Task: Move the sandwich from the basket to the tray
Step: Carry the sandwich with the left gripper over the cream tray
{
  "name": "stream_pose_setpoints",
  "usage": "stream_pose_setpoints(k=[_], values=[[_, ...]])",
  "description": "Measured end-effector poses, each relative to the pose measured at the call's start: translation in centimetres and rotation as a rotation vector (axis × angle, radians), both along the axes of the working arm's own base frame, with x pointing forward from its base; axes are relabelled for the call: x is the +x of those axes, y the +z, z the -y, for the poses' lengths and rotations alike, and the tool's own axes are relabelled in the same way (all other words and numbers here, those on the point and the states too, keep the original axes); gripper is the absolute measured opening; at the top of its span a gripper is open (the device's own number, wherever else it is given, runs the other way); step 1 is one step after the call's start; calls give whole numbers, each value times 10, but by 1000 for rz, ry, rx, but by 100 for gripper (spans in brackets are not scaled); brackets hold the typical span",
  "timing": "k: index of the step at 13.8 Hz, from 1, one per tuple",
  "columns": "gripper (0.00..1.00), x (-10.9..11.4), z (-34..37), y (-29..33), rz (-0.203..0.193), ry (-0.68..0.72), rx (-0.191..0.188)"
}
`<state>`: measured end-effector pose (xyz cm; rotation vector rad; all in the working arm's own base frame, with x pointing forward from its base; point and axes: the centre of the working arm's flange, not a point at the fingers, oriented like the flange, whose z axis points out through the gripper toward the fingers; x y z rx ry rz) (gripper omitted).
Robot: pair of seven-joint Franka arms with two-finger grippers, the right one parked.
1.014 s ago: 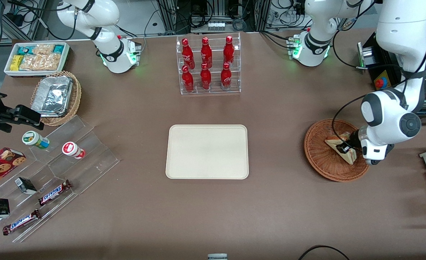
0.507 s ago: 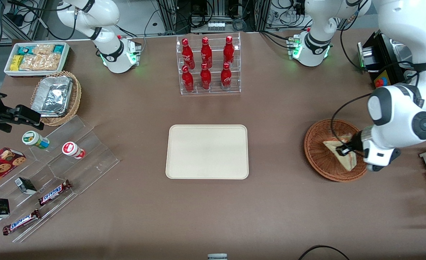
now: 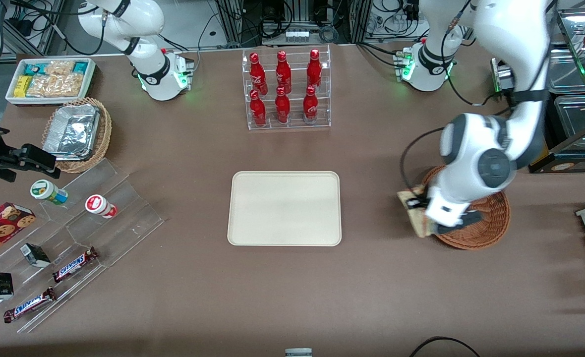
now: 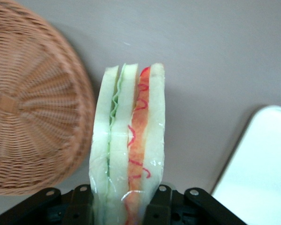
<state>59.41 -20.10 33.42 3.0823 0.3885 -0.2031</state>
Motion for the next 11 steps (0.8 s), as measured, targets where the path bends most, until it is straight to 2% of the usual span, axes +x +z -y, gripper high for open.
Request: stream_pose_setpoints(k=[2,5,8,11], values=[[35,-8,61,-13,1,-89,8],[43,-18,141,-32,13,-200,12],[41,-31,202,-61,4,-232,3],[41,-32,230,-91,-5,-254,-10]])
